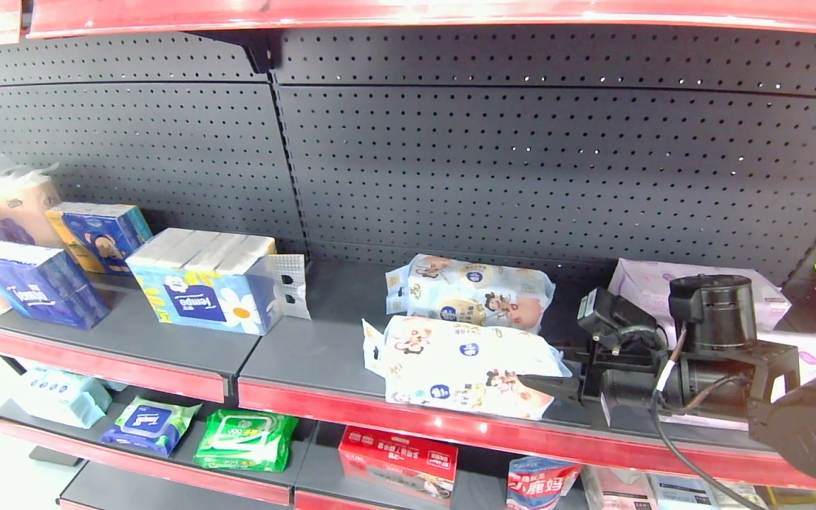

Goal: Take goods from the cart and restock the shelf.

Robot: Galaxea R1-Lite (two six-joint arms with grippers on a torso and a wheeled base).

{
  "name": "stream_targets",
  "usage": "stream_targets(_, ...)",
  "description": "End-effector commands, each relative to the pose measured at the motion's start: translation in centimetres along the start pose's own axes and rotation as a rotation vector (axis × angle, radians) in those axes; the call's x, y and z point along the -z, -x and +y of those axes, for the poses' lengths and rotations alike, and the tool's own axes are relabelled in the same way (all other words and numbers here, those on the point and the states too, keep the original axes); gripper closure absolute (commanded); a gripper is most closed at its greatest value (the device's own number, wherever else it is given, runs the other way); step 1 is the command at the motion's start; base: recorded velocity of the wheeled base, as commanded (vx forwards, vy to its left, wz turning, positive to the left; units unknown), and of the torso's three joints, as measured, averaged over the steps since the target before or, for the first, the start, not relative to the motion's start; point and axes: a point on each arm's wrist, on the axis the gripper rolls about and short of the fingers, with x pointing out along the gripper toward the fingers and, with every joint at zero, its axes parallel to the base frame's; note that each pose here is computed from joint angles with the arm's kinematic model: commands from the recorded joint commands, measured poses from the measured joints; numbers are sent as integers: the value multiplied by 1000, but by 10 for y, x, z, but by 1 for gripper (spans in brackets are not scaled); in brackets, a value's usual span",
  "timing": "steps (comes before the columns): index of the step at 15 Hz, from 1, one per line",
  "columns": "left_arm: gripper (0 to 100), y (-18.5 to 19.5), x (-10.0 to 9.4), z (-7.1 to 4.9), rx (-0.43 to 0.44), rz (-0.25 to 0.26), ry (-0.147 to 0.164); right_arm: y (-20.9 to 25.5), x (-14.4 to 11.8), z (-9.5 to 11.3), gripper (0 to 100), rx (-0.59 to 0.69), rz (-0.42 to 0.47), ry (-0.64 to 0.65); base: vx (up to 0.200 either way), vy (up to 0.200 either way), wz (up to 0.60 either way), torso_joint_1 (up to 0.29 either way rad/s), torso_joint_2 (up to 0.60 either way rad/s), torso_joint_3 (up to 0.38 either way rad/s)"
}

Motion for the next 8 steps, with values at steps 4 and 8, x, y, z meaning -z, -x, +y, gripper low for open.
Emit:
stream_targets(4,0,0,0,0,-2,1,0,-2,0,1,100,-8,3,-4,0,0,0,0,0,0)
stream_targets(8,0,0,0,0,-2,1,0,-2,2,2,0,-9,8,-4,0,0,0,0,0,0)
